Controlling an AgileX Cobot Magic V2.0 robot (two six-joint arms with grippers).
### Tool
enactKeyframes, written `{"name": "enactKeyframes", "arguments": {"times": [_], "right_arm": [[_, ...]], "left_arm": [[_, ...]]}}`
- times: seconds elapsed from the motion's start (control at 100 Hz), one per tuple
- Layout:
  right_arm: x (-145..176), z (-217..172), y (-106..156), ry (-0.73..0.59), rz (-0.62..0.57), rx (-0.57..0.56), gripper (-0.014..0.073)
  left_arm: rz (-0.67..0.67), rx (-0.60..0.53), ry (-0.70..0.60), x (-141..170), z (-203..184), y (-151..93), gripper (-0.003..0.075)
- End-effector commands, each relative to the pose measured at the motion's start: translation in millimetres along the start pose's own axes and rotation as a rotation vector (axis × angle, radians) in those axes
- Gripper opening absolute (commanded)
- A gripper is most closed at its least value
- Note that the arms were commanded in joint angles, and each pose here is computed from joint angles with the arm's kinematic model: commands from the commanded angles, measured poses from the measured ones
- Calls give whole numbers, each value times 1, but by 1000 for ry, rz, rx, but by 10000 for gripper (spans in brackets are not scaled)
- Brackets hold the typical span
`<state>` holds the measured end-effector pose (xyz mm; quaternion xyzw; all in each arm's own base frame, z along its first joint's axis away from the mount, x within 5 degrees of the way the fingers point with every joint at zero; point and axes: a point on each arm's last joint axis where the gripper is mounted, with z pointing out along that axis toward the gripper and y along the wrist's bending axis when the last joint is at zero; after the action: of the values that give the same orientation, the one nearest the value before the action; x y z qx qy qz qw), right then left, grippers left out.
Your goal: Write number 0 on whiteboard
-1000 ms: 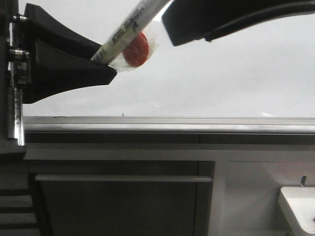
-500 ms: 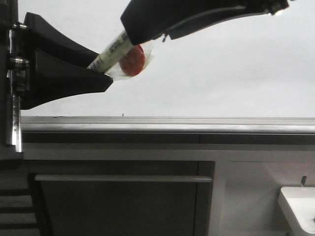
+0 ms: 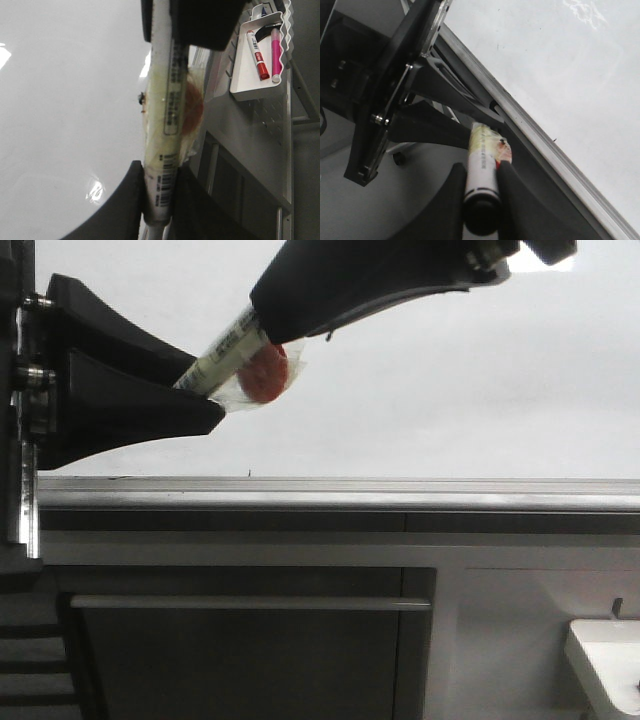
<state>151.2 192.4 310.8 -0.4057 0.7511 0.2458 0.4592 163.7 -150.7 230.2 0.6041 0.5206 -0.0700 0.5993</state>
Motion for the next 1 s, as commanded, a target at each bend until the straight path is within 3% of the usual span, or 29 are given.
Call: {"name": "enactKeyframes", "arguments": {"times": [0.0, 0.07, 0.26, 0.33, 0.45, 0.56, 0.65, 0.72, 0.83, 0.99], "right_arm": [[-16, -5, -2, -84, -9, 25, -66], [-16, -5, -2, -86, -9, 26, -66], [-17, -6, -4, -93, -6, 37, -66], [-16, -6, -9, -89, 3, 54, -66], [-14, -7, -22, -82, 25, 97, -66], [-13, -11, -33, -87, 44, 140, -66], [-12, -17, -40, -80, 58, 163, -66], [-12, -21, -42, -73, 65, 170, -66], [-13, -24, -43, -83, 66, 178, -66], [-12, -21, -44, -77, 75, 179, -66]], "left_arm": [[-52, -75, -100, -15, -1, 12, 0], [-69, -87, -106, -15, -1, 13, 87], [-153, -155, -130, -17, -4, 21, 462], [-168, -179, -136, -20, -7, 23, 509], [-151, -215, -156, -28, -19, 28, 509], [-178, -277, -136, -34, -36, 34, 478], [-266, -335, -84, -33, -50, 39, 397], [-354, -372, -55, -33, -61, 41, 273], [-403, -407, -41, -34, -72, 43, -24], [-421, -464, -46, -31, -78, 49, -20]]}}
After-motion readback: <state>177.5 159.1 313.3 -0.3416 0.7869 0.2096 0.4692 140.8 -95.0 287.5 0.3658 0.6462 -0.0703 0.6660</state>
